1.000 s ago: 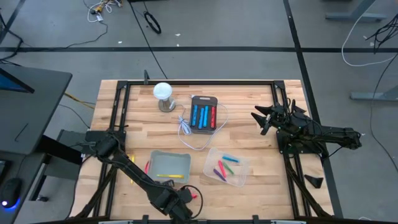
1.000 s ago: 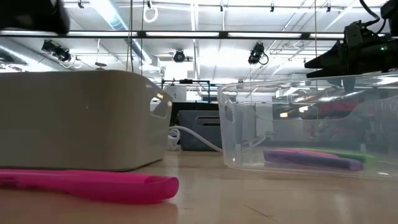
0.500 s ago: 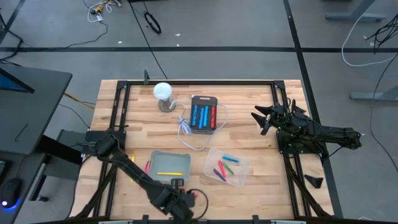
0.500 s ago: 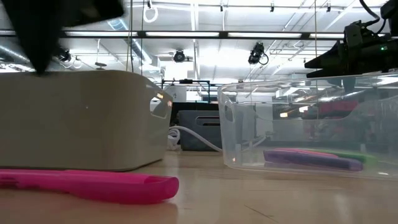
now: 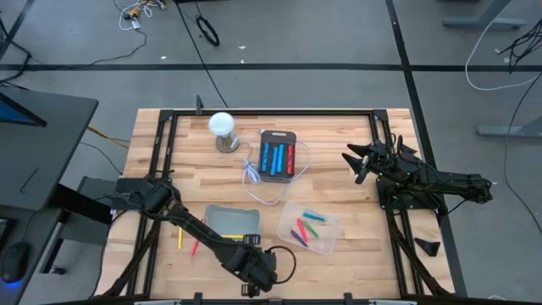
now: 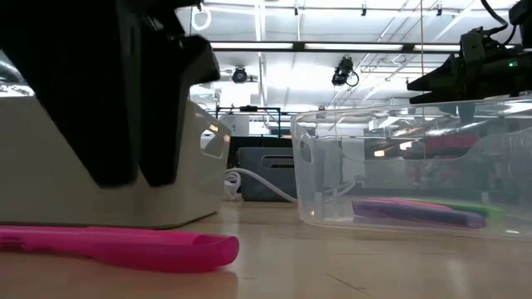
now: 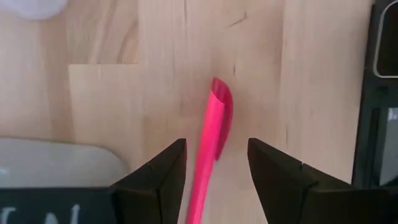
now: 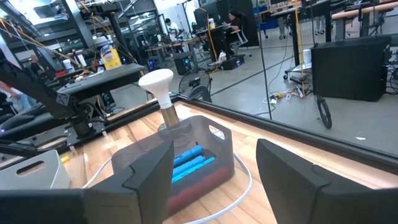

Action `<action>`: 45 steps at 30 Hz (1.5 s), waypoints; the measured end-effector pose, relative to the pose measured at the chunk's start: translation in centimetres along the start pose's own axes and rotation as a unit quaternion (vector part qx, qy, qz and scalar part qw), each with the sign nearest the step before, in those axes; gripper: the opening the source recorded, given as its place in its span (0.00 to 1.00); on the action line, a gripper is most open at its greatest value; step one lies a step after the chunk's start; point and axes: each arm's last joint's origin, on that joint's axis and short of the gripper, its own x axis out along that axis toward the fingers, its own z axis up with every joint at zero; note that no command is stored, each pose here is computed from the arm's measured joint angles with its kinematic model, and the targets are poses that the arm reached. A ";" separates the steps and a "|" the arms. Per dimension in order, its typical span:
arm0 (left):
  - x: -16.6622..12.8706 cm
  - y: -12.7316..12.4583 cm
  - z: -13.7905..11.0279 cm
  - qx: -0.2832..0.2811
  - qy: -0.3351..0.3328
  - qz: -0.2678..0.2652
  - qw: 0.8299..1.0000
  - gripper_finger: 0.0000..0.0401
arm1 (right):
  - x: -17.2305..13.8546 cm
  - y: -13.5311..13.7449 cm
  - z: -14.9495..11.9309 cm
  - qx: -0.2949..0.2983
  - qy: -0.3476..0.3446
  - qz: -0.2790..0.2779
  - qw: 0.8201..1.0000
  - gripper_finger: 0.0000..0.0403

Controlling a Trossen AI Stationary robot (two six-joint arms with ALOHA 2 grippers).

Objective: Pick & Place Markers
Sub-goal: Put the bottom pink highlighter pen into the gray bin

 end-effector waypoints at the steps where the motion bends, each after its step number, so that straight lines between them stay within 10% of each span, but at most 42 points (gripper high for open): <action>1: 0.4 -0.1 0.0 0.000 0.003 -0.002 1.000 0.45 | 0.0 0.0 0.0 0.000 0.000 0.000 1.000 0.57; 36: -1.7 -2.2 0.3 0.012 0.018 -0.027 0.999 0.45 | 0.0 0.0 0.0 0.001 -0.001 0.000 1.000 0.57; 45: -1.3 1.1 3.8 -0.035 -0.005 -0.026 0.999 0.45 | 0.0 0.0 0.0 0.000 -0.001 0.000 1.000 0.57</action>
